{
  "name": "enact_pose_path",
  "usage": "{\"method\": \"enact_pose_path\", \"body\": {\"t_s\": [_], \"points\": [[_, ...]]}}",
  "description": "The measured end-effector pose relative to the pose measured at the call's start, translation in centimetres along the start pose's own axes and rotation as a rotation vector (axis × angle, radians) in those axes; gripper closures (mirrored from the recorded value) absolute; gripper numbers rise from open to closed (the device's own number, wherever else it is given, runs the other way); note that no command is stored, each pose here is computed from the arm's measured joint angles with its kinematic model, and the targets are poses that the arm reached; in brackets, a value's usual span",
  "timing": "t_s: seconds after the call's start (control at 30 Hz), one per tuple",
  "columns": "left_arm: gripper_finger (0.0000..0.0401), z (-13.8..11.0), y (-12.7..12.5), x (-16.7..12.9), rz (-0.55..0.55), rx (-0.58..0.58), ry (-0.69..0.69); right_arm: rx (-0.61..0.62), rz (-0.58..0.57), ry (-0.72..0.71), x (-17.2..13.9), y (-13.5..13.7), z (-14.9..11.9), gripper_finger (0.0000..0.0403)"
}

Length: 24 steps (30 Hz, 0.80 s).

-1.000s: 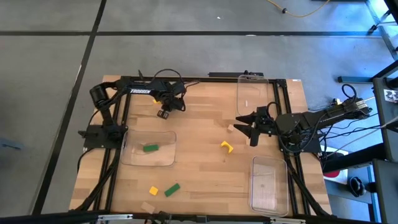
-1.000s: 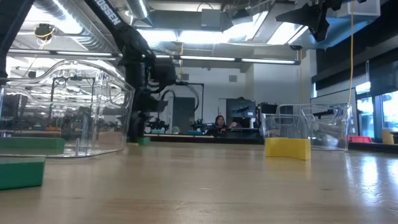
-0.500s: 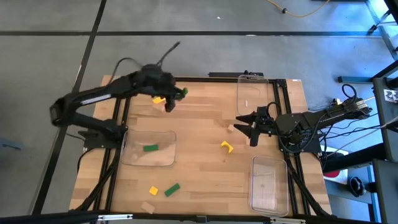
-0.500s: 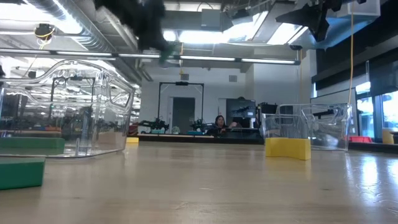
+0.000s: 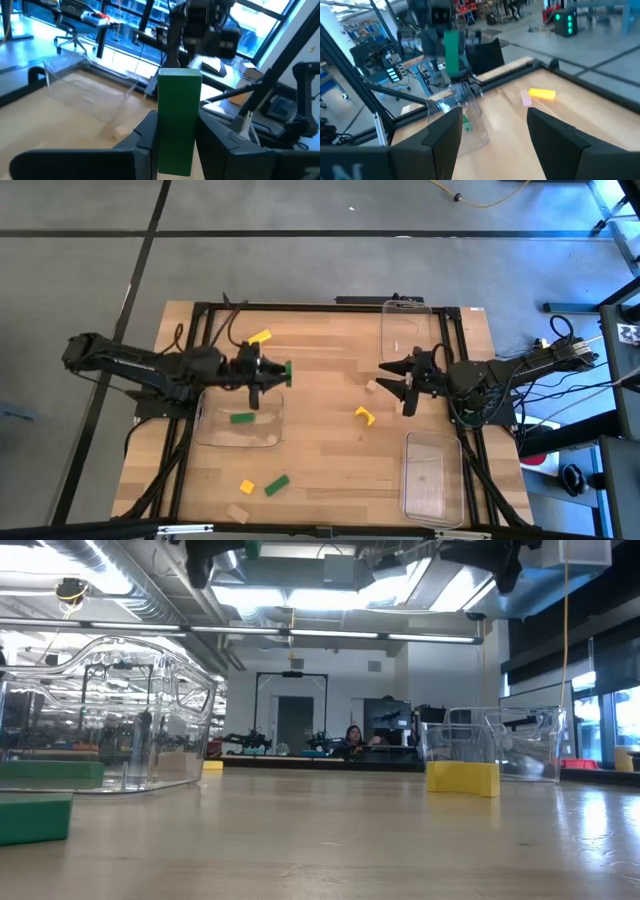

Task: Sort & place blocks by color
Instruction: Put the top green block into the left transparent bin

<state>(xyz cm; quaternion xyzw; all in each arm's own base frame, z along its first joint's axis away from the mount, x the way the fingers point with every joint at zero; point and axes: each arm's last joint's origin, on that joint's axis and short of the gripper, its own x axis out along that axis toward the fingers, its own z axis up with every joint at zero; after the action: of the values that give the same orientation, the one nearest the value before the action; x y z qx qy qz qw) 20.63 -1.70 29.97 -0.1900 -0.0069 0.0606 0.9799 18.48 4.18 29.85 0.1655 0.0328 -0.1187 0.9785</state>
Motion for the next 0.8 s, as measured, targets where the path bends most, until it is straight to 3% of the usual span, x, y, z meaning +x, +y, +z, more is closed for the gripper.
{"method": "enact_pose_path", "body": {"t_s": [0.27, 0.8], "points": [[0.0316, -0.98, -0.61, -0.28, 0.047, 0.01, -0.004, -0.053, 0.085, -0.017, -0.03, 0.38, 0.37, 0.0178], [0.0316, -0.99, -0.64, -0.29, 0.035, 0.06, 0.002, -0.053, 0.089, -0.018, -0.03, 0.39, 0.38, 0.0178]]}}
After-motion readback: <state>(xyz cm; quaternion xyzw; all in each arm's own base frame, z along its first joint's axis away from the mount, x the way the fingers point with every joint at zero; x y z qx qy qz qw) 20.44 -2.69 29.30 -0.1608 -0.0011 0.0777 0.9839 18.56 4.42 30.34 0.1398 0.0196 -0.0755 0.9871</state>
